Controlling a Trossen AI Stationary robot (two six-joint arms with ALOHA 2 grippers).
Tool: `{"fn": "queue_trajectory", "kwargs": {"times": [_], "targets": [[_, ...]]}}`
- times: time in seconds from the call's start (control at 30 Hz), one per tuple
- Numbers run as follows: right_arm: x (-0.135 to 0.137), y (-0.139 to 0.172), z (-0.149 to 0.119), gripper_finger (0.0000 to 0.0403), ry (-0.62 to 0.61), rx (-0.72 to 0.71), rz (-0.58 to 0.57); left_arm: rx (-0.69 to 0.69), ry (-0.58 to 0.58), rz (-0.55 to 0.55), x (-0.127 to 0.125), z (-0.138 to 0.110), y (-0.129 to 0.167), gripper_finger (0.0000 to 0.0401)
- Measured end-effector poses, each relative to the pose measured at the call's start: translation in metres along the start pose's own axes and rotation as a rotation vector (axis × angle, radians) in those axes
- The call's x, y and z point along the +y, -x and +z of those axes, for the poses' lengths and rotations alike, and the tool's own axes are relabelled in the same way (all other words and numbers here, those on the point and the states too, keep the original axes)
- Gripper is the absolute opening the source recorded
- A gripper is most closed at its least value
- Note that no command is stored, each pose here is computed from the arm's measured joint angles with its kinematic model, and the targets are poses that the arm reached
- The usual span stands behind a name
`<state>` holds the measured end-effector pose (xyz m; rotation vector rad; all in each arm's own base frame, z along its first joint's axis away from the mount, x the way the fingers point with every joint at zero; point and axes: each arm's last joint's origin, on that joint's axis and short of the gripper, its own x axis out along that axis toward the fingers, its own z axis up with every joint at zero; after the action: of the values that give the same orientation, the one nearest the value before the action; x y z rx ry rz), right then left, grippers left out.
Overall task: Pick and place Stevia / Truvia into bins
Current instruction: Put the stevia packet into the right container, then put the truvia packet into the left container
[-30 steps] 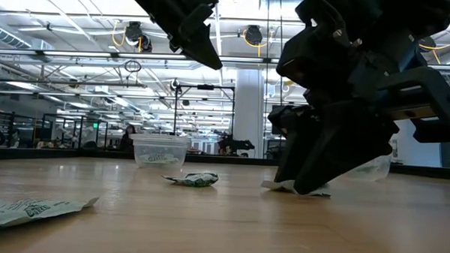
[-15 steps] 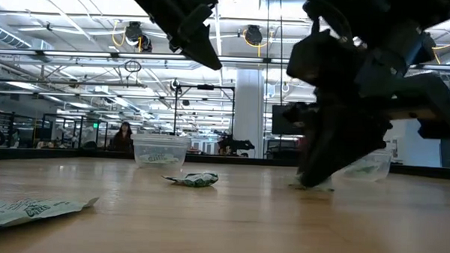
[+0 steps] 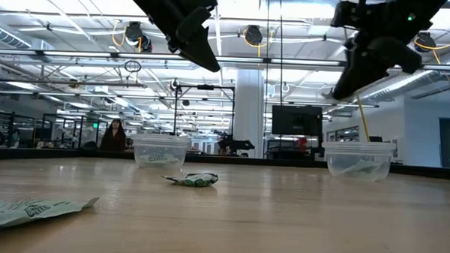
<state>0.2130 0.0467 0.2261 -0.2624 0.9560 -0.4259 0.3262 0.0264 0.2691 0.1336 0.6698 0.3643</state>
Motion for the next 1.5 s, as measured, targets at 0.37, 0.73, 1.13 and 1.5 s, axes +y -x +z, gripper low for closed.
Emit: {"fn": "queue_trajectory", "kwargs": {"times": [0.37,0.73,1.13,1.5], "targets": [[-0.007,-0.02,-0.053,0.0033,-0.139,0.075,0.1,0.0,0.003,0.0,0.0,0.0,0.0,0.0088],[-0.005,-0.042,-0.067,0.0068,-0.116,0.031,0.182,0.0,0.003,-0.001,0.0,0.0,0.0,0.0088],[-0.006,-0.039,-0.045,0.0118,-0.007,-0.16,0.196,0.0,0.102,-0.107,-0.003,0.0,0.0,0.0088],[-0.007,-0.033,-0.024,0.011,0.007,-0.365,0.193,0.157,0.014,-0.651,-0.06,-0.027,0.017,0.0088]]}}
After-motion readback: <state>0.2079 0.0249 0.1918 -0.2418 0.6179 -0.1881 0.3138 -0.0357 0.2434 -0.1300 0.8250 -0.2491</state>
